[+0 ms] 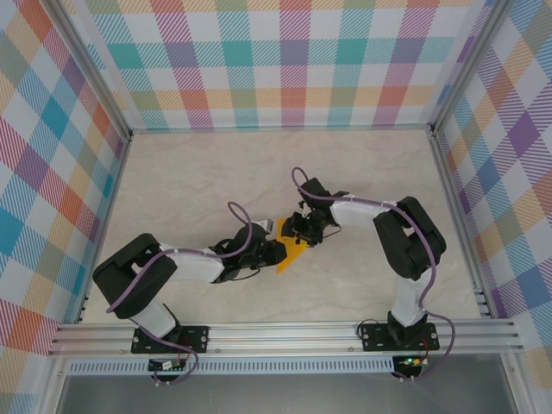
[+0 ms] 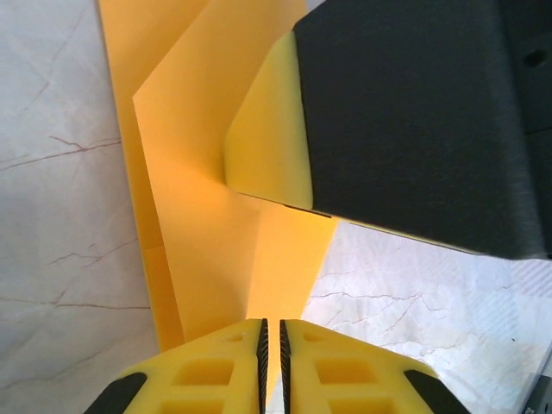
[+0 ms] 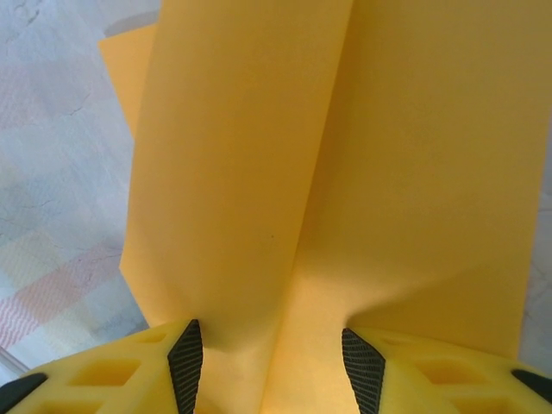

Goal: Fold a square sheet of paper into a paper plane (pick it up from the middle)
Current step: Fourth fold the wing at the center of the table.

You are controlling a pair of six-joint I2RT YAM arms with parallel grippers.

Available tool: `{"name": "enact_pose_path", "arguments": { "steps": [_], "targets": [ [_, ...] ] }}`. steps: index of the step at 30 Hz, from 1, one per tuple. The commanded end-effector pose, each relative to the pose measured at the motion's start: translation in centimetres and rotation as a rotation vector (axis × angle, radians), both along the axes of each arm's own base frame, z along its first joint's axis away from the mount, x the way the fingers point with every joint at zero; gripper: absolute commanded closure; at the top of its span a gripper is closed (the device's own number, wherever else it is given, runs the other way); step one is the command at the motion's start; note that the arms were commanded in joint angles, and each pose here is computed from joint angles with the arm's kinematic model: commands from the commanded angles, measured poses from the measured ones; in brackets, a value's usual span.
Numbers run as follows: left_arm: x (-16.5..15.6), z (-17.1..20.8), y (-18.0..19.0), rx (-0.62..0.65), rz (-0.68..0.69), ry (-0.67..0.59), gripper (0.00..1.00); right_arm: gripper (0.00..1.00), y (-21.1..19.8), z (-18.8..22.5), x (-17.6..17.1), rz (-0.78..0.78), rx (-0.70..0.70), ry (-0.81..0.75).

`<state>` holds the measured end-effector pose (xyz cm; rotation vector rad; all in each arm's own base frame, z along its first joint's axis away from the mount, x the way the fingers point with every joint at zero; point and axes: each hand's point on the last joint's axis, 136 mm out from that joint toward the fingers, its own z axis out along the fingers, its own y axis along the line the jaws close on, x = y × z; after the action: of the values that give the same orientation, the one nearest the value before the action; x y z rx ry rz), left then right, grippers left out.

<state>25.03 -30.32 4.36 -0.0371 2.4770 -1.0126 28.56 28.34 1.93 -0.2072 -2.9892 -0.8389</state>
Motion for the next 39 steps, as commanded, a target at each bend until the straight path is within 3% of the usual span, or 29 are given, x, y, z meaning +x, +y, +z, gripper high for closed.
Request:
{"name": "enact_pose_path", "arguments": {
  "steps": [1,39],
  "targets": [
    [0.8,-0.2,0.3,0.026,0.017,-0.005,0.86,0.49,-6.2,-6.8,-2.7,-0.056,-0.319,0.115],
    [0.9,-1.3,0.4,0.050,0.020,0.018,0.85,0.55,-6.5,-8.8,-3.4,0.009,-0.383,0.166]
  ]
}}
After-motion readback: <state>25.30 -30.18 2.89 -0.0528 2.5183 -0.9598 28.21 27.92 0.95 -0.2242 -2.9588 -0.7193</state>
